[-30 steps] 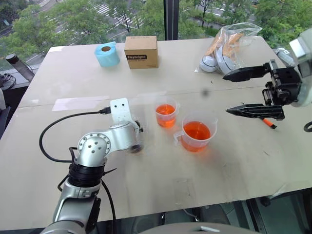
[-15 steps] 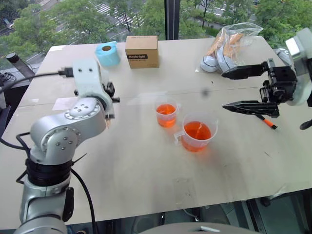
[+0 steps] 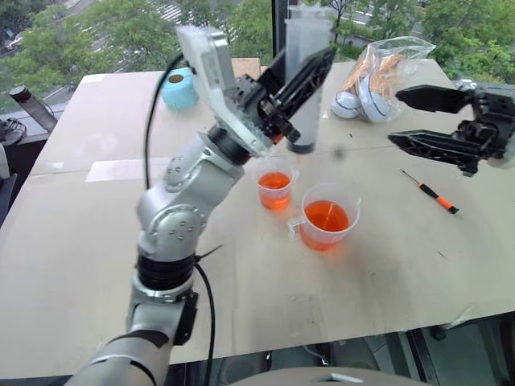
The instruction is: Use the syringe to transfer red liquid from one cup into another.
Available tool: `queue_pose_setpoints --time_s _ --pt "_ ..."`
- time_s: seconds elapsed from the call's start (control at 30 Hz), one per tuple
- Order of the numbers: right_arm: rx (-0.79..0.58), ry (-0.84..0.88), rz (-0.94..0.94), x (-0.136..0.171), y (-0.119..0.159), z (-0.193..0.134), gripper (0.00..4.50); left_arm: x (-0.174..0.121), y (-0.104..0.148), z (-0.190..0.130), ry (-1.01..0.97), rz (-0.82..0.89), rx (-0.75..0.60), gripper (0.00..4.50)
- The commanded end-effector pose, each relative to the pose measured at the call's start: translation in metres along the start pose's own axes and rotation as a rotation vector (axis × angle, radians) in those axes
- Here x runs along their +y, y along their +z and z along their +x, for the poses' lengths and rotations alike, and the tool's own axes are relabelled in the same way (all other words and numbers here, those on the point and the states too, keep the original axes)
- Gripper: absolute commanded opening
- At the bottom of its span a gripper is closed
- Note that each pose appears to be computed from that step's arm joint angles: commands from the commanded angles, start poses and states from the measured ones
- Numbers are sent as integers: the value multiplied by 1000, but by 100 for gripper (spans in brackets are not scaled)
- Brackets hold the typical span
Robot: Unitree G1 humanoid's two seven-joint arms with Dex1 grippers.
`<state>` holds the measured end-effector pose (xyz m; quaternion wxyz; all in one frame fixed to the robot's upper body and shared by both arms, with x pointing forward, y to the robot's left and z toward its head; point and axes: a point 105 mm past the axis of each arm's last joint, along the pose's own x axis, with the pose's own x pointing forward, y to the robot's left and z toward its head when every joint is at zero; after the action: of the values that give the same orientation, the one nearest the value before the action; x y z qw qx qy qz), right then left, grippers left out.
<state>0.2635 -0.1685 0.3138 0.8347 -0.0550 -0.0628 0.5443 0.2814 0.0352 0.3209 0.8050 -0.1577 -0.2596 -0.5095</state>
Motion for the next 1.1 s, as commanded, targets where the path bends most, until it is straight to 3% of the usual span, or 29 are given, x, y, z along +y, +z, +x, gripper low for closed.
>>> queue_pose_setpoints --time_s 0.03,0.13,0.47,0.83,1.1 --pt "-31 -66 -61 4 15 -13 450 -6 -8 1 -100 35 -9 141" --pt "-72 -129 -56 7 11 -19 450 -8 -30 -1 -160 -4 23 141" --pt "-139 -153 19 20 13 -4 450 -22 -61 -10 -250 -20 86 141" --pt "11 -54 40 26 11 17 450 -28 -86 -12 -256 6 109 141" --pt "45 -45 28 20 7 23 450 -25 -100 -14 -233 52 111 141"
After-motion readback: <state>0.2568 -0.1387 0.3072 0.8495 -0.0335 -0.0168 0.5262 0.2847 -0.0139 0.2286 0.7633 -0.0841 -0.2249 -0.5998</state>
